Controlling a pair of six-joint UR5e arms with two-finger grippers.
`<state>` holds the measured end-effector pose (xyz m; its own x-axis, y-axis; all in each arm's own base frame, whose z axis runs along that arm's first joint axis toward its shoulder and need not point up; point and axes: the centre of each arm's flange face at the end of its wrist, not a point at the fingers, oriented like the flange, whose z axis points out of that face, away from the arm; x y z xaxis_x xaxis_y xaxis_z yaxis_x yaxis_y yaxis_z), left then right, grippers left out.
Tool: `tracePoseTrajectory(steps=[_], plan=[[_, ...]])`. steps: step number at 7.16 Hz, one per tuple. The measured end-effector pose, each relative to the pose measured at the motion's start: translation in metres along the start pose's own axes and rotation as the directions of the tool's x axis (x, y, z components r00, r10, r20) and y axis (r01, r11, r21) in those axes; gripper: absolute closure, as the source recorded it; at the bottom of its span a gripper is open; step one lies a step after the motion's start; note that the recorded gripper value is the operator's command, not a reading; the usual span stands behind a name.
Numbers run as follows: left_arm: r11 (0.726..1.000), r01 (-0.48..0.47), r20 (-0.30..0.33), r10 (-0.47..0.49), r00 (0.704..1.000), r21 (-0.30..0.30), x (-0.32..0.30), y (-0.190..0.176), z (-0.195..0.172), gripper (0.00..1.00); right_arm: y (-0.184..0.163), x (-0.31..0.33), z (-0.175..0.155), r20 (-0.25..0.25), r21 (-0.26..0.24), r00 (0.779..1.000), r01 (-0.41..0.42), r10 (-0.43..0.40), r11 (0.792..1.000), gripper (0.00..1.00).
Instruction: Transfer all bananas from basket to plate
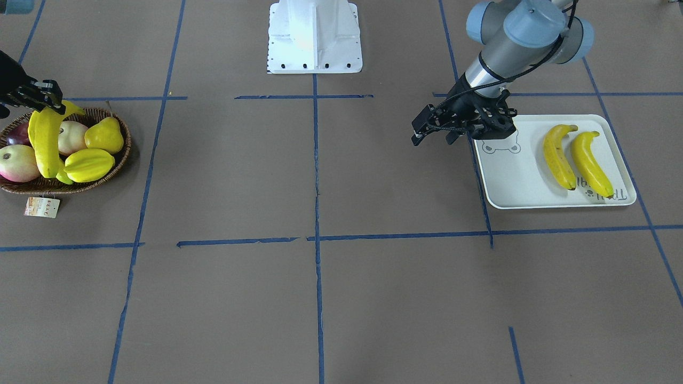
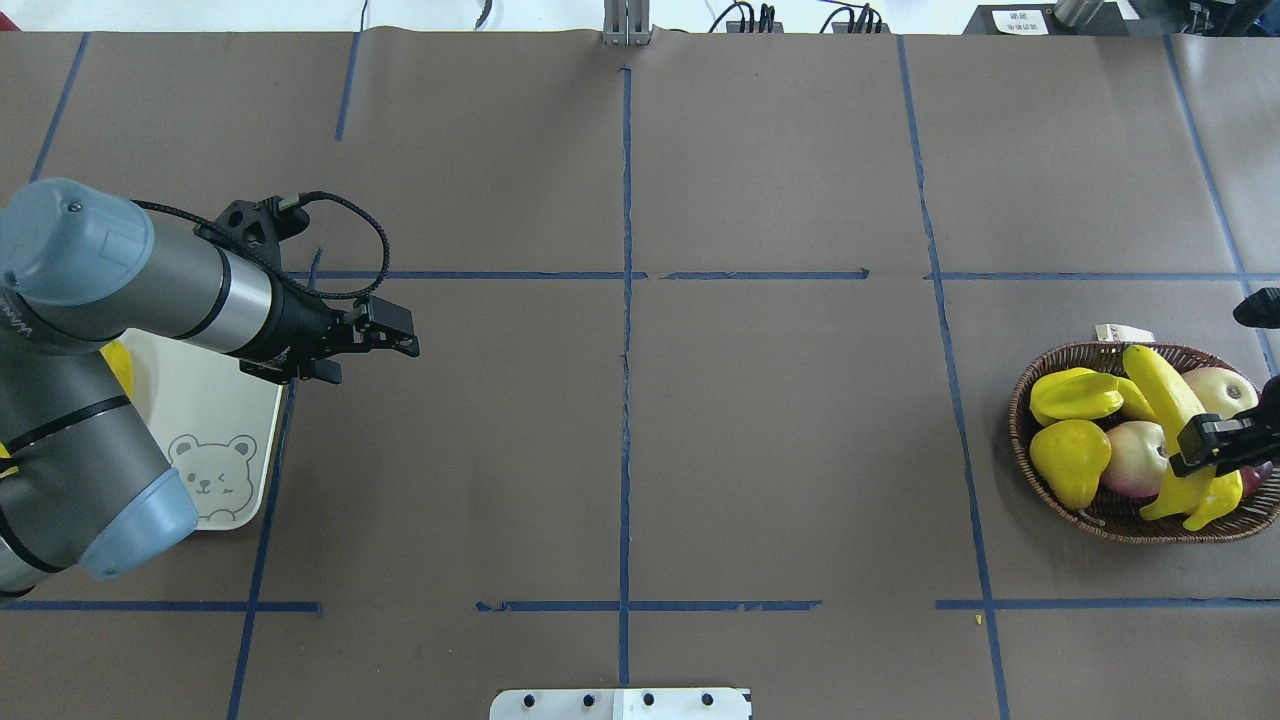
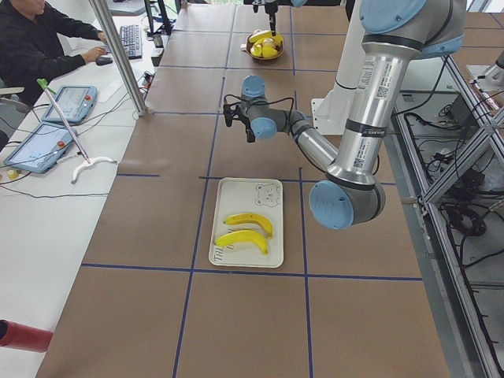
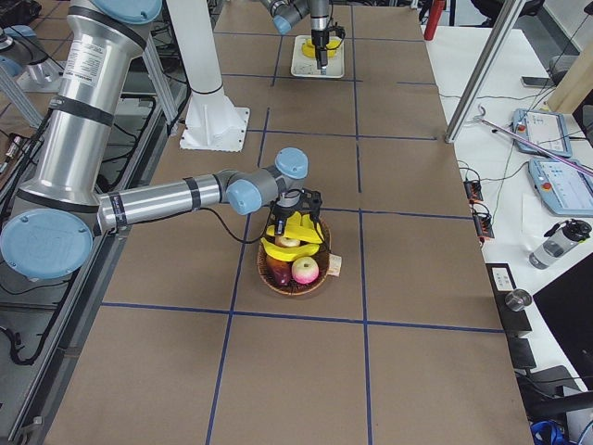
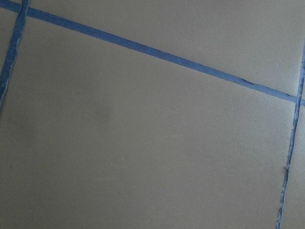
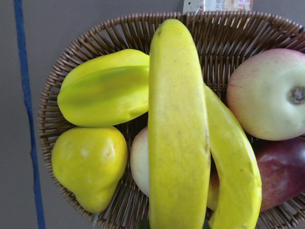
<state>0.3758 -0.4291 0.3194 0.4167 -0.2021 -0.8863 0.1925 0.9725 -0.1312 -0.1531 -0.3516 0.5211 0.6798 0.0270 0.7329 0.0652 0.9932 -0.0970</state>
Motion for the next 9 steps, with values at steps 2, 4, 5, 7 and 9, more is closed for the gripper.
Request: tracePoseTrajectory(steps=[2, 4, 5, 7, 9], plan=[[1.000, 0.001, 0.000, -0.001, 1.000, 0.000, 0.000, 0.000, 0.000, 0.01, 0.009, 0.006, -0.037, 0.024, 0.058, 0.999, -0.027, 0.026, 0.998, 1.00], [1.000, -0.001, -0.003, 0.001, 1.000, 0.000, 0.002, 0.000, 0.000, 0.01, 0.015, -0.002, -0.073, 0.100, 0.092, 0.995, -0.033, 0.023, 0.995, 1.00], [1.000, -0.005, -0.010, 0.005, 1.000, 0.000, 0.006, 0.001, -0.002, 0.01, 0.006, -0.018, -0.089, 0.155, 0.107, 0.988, -0.011, -0.006, 0.994, 1.00], [1.000, -0.013, -0.045, 0.013, 0.999, 0.003, 0.021, 0.004, -0.011, 0.01, -0.029, -0.071, -0.109, 0.241, 0.139, 0.964, 0.079, -0.111, 0.987, 1.00], [1.000, 0.029, -0.157, -0.029, 0.987, 0.003, 0.050, 0.009, -0.026, 0.01, -0.066, -0.155, -0.116, 0.329, 0.122, 0.928, 0.140, -0.173, 0.983, 1.00]])
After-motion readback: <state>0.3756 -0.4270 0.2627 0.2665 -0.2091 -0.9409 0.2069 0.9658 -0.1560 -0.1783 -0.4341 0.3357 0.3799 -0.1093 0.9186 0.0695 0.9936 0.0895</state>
